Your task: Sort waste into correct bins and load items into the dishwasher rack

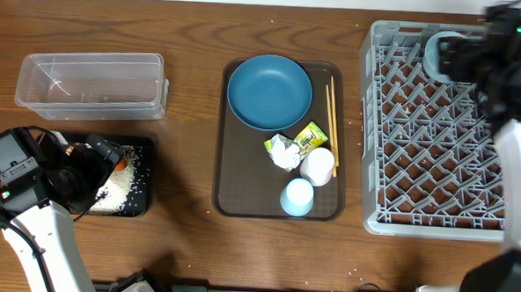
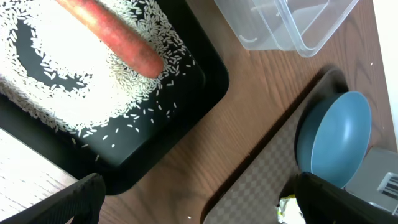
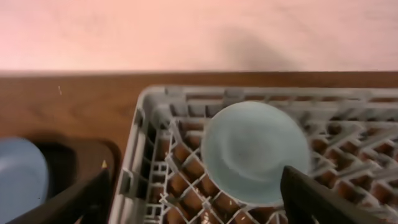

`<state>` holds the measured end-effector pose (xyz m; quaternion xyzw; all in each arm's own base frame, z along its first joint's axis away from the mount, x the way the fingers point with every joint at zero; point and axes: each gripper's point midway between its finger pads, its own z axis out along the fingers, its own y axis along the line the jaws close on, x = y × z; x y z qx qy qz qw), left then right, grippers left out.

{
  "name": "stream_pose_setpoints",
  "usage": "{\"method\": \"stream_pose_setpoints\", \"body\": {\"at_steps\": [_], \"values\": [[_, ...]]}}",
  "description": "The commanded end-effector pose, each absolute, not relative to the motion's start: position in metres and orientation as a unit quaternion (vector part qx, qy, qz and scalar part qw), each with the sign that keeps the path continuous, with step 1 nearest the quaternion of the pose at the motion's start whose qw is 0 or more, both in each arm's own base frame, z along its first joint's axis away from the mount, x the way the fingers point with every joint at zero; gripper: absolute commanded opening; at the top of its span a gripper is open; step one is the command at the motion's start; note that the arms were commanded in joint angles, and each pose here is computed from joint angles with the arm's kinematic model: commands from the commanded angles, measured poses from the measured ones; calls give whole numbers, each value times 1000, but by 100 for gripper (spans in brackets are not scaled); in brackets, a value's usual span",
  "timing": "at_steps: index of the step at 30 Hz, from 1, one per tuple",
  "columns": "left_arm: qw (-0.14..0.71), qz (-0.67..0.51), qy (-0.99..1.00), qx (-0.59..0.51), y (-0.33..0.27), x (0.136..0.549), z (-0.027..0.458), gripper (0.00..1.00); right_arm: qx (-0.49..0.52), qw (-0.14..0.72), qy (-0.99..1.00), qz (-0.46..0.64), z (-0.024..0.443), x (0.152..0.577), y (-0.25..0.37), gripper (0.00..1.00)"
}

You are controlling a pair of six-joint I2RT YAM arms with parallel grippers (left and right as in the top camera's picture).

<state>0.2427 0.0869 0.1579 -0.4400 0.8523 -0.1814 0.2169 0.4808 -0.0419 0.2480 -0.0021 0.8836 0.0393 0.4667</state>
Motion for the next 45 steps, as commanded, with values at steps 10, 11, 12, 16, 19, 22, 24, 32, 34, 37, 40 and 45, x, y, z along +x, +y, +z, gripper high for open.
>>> {"method": "stream_pose_setpoints", "body": {"at_steps": [10,11,12,16,19,22,24,32,34,37,40,45], "values": [[219,-183,856,-432,87,243,158,98,-19,328,932,-153,118,503,-59,98],[219,-183,856,-432,87,243,158,98,-20,324,933,-153,114,503,-59,98],[219,-183,856,-432,87,243,158,98,-21,320,935,-153,110,503,-59,98],[219,-183,856,-432,87,243,158,98,-25,314,937,-153,104,503,-59,88],[219,-183,856,-432,87,243,158,98,-24,314,936,-155,104,502,-60,56],[219,-183,856,-432,87,243,158,98,-21,311,936,-161,103,502,-62,47],[219,-183,856,-432,87,243,158,98,-19,308,936,-169,102,501,-65,43],[219,-183,856,-432,87,243,158,98,-20,279,941,-189,79,498,-72,40],[219,-183,856,-432,87,243,158,98,-22,270,944,-189,70,497,-72,39],[219,-183,856,-432,87,243,158,98,-18,269,945,-187,69,497,-72,36],[219,-183,856,-432,87,243,158,98,-12,275,943,-185,72,499,-72,29],[219,-183,856,-432,87,243,158,98,4,277,944,-181,82,502,-72,18]]}}
